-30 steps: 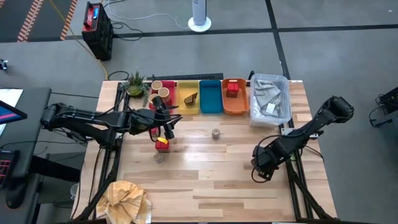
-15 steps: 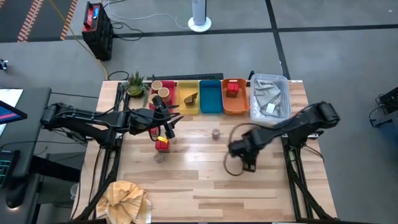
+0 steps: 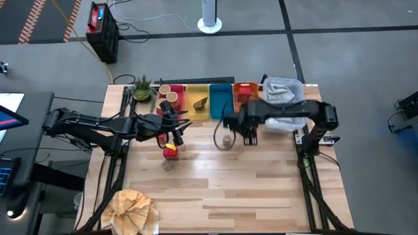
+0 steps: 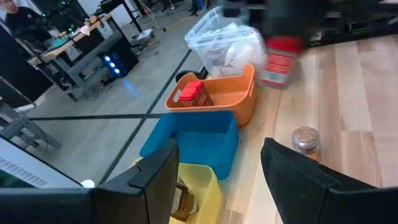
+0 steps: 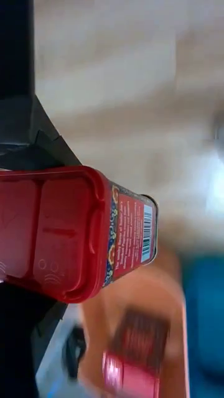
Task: Sort spices by type
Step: Put the red spice can into the orange bin
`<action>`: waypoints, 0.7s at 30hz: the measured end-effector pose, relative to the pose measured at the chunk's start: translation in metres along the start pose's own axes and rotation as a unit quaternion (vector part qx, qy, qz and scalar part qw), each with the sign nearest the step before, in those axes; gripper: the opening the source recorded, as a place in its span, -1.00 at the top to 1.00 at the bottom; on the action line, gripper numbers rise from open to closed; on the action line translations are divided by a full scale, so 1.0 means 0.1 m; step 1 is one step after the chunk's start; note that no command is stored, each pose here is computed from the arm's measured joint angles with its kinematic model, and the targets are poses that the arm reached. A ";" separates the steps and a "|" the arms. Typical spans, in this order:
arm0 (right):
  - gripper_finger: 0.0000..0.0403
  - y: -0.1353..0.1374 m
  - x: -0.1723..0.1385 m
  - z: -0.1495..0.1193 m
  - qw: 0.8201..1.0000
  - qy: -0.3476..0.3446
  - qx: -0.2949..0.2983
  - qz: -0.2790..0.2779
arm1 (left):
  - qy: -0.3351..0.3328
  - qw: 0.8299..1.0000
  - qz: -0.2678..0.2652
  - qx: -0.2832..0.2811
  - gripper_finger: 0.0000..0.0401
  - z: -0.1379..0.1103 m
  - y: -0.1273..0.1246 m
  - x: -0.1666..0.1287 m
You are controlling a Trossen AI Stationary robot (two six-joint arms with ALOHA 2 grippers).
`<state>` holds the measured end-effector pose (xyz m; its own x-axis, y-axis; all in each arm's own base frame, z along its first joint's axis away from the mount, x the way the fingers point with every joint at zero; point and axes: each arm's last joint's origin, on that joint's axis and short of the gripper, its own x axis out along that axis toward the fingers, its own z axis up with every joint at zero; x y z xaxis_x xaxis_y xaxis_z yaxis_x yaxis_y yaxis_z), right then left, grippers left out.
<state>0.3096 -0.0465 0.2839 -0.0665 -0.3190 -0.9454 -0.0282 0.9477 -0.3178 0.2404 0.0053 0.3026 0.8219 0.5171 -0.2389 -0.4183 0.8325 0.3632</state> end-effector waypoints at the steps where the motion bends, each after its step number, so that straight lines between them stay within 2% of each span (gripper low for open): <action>1: -0.20 -0.09 0.02 0.00 1.000 -0.002 -0.001 -0.008 | 0.001 1.000 0.000 0.001 -0.09 -0.01 0.00 0.00; 6: -0.20 -0.55 0.18 0.01 0.999 -0.035 0.017 -0.030 | 0.003 1.000 -0.001 0.002 -0.09 -0.01 0.00 0.00; 13: -0.21 -1.06 0.36 -0.14 0.997 -0.041 0.060 -0.038 | 0.016 1.000 -0.003 0.009 -0.09 -0.04 -0.01 0.00; 18: -0.21 -1.18 0.57 -0.20 0.996 -0.058 0.060 -0.004 | 0.015 1.000 -0.003 0.008 -0.09 -0.04 -0.01 0.00; 21: -0.21 -1.16 0.72 -0.15 0.998 -0.034 0.048 0.014 | 0.015 1.000 -0.003 0.004 -0.09 -0.04 -0.01 0.00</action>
<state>0.2929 -0.1795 0.2534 0.0026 -0.2946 -0.9556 0.0693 0.9534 -0.2937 0.2394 0.0054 0.2989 0.8125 0.5177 -0.2681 -0.4095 0.8341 0.3695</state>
